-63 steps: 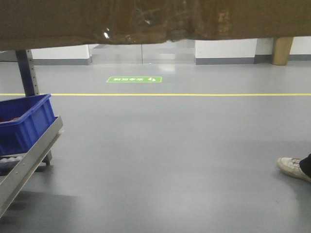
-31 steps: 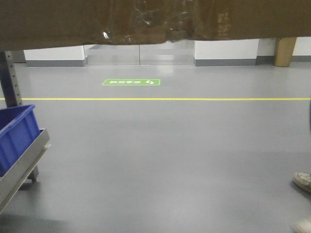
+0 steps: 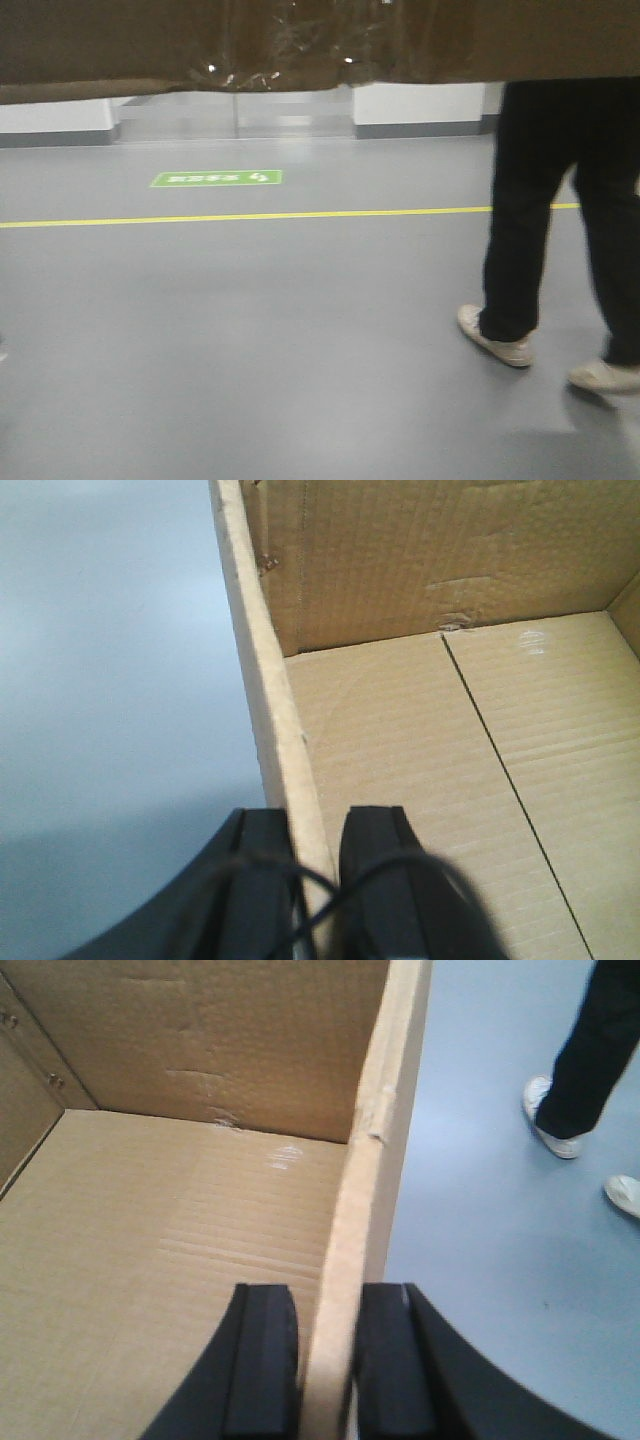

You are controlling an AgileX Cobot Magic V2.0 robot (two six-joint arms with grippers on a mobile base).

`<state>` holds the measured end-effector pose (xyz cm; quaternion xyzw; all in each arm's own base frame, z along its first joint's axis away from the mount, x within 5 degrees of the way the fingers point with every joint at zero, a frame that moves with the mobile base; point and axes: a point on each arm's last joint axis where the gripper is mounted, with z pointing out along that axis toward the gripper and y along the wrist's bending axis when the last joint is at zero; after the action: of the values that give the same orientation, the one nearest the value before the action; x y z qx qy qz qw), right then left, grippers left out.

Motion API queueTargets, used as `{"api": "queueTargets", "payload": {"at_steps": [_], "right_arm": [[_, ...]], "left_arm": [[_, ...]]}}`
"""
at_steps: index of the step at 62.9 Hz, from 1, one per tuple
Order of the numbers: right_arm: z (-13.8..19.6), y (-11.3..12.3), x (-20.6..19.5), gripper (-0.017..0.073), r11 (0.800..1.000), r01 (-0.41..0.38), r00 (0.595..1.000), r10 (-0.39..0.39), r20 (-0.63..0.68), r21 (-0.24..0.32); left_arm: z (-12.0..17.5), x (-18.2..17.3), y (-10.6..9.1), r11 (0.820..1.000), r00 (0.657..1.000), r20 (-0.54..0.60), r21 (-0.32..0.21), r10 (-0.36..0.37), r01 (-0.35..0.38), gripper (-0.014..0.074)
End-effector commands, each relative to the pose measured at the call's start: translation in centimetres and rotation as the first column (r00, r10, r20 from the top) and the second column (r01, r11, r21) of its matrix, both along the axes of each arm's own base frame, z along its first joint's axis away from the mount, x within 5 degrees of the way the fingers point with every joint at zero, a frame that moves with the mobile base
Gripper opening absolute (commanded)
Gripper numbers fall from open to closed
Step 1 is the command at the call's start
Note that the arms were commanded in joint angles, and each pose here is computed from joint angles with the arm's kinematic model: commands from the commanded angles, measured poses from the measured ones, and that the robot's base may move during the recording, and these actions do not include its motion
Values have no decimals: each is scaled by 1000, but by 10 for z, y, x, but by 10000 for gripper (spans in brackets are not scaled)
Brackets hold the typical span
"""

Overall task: Grab carton from right shelf to conveyor
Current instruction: 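Hold the carton with both grippers while the base drives away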

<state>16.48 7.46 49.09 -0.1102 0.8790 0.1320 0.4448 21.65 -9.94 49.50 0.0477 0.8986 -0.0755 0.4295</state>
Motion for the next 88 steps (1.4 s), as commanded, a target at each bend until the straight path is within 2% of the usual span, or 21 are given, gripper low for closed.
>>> {"api": "queueTargets", "payload": {"at_steps": [1, 88], "right_arm": [[7, -6, -4, -68, 1000, 11, 998, -9, 68, -29], [7, -6, -3, -68, 1000, 11, 997, -9, 73, -27]], "left_arm": [[6, -2, 8, 999, 998, 50, 39, 29, -31, -8], [6, -2, 8, 999, 998, 52, 42, 31, -33, -8]]}}
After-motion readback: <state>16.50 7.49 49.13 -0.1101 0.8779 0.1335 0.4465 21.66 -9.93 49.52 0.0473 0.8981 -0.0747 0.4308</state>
